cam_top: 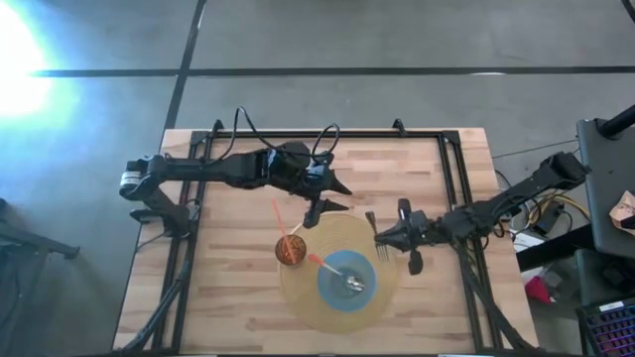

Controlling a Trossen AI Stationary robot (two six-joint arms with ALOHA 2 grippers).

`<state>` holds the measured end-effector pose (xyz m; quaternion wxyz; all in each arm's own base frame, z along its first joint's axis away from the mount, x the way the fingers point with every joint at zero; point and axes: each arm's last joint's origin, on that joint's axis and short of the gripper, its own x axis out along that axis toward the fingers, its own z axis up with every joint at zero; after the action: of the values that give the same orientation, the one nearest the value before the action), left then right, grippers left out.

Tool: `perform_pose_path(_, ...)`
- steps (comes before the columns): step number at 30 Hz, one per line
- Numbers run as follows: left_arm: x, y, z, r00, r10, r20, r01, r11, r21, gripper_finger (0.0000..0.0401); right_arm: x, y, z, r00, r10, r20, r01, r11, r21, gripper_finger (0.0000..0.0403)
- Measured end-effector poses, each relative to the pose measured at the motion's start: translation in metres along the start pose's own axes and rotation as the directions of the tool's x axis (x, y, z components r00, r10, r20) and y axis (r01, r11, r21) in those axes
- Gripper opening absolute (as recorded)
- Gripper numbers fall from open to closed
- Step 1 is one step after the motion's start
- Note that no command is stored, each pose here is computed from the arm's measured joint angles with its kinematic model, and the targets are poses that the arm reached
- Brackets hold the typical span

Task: Pick & Place Utensil
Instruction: Put the silver fork to the right of the orange spoon in the blue bowl on the brown mat

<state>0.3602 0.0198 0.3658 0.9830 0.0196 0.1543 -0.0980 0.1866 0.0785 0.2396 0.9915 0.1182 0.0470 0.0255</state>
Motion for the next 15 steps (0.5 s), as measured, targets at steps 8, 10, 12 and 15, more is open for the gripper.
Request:
perform_pose_path(8, 0.013, -0.009, -0.017, 0.984, -0.048, 0.169, 0.047, 0.999, 0.005, 0.0186, 0.008, 0.004, 0.007, 0.981, -0.086, 0.176, 0.114, 0.981, -0.155, 0.0008)
perform_pose_path(10, 0.015, -0.012, -0.019, 0.978, -0.057, 0.2, 0.055, 0.998, 0.015, 0.0186, 0.011, 0.006, 0.008, 0.975, -0.079, 0.209, 0.119, 0.975, -0.188, 0.0008)
perform_pose_path(12, 0.016, -0.015, -0.02, 0.97, -0.064, 0.234, 0.059, 0.998, 0.027, 0.0186, 0.014, 0.007, 0.008, 0.969, -0.074, 0.236, 0.126, 0.969, -0.214, 0.0008)
perform_pose_path(15, 0.017, -0.019, -0.023, 0.96, -0.075, 0.27, 0.07, 0.997, 0.027, 0.0186, 0.018, 0.008, 0.008, 0.958, -0.07, 0.278, 0.14, 0.961, -0.24, 0.0008)
